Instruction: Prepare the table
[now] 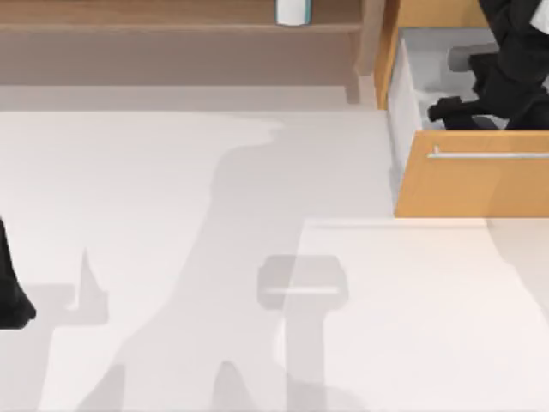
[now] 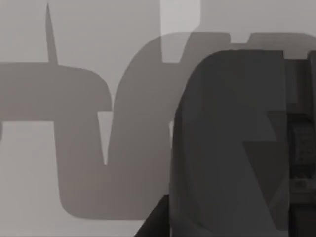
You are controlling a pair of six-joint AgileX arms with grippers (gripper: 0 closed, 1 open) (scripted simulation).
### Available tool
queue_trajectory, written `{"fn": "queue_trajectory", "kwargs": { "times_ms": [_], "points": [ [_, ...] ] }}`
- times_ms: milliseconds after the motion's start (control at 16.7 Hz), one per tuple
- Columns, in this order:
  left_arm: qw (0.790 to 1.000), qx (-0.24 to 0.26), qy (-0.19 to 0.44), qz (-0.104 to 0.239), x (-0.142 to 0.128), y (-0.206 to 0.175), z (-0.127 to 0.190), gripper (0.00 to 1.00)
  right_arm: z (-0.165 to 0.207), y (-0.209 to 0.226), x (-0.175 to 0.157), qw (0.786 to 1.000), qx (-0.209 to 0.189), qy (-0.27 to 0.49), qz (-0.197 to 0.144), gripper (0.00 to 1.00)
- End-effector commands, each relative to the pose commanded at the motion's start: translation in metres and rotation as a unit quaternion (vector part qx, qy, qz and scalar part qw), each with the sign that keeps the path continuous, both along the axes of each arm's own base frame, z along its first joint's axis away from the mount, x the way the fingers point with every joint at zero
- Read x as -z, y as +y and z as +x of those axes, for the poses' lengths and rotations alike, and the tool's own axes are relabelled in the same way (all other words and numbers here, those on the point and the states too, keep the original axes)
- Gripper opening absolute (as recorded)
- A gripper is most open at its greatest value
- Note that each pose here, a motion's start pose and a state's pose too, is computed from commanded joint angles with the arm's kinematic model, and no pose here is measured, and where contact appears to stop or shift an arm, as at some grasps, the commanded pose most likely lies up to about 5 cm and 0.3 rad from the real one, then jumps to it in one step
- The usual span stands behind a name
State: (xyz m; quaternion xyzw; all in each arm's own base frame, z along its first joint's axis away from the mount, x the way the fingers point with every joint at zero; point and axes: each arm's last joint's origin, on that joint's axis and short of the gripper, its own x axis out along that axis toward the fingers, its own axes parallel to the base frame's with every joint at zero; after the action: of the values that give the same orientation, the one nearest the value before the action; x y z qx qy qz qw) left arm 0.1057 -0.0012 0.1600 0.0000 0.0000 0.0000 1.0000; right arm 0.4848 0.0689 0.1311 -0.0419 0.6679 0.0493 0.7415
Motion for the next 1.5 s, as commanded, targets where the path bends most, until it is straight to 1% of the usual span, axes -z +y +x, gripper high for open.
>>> {"fn": "queue_trajectory", "kwargs": {
  "times_ms": [240,300,360,480,660,840,1020,1140,1260,1320,1380,1500],
  "points": [
    [1.000,0.000,0.000,0.000,0.000,0.000,0.000,1.00,0.000,-0.001,-0.002,1.000,0.001,-0.002,0.000,0.00],
    [1.000,0.000,0.000,0.000,0.000,0.000,0.000,1.00,-0.001,0.001,-0.006,1.000,-0.004,-0.005,-0.001,0.00],
    [1.000,0.000,0.000,0.000,0.000,0.000,0.000,1.00,-0.003,0.003,-0.012,1.000,-0.014,-0.010,-0.002,0.00],
    [1.000,0.000,0.000,0.000,0.000,0.000,0.000,1.00,-0.010,0.006,-0.035,0.998,-0.046,-0.031,-0.005,0.00],
    [1.000,0.000,0.000,0.000,0.000,0.000,0.000,1.00,-0.025,-0.002,-0.095,0.989,-0.098,-0.110,-0.011,0.00],
    [1.000,0.000,0.000,0.000,0.000,0.000,0.000,1.00,-0.061,-0.026,-0.171,0.968,-0.132,-0.212,-0.026,0.00],
    [1.000,0.000,0.000,0.000,0.000,0.000,0.000,1.00,-0.117,-0.050,-0.250,0.932,-0.145,-0.327,-0.056,0.00],
    [1.000,0.000,0.000,0.000,0.000,0.000,0.000,1.00,-0.151,-0.062,-0.277,0.915,-0.145,-0.370,-0.077,0.00],
    [1.000,0.000,0.000,0.000,0.000,0.000,0.000,1.00,-0.175,-0.073,-0.280,0.911,-0.140,-0.378,-0.090,0.00],
    [1.000,0.000,0.000,0.000,0.000,0.000,0.000,1.00,-0.182,-0.077,-0.273,0.915,-0.137,-0.369,-0.092,0.00],
    [1.000,0.000,0.000,0.000,0.000,0.000,0.000,1.00,-0.187,-0.082,-0.260,0.923,-0.135,-0.350,-0.091,0.00],
    [1.000,0.000,0.000,0.000,0.000,0.000,0.000,1.00,-0.193,-0.091,-0.219,0.946,-0.130,-0.288,-0.078,0.00]
  ]
}}
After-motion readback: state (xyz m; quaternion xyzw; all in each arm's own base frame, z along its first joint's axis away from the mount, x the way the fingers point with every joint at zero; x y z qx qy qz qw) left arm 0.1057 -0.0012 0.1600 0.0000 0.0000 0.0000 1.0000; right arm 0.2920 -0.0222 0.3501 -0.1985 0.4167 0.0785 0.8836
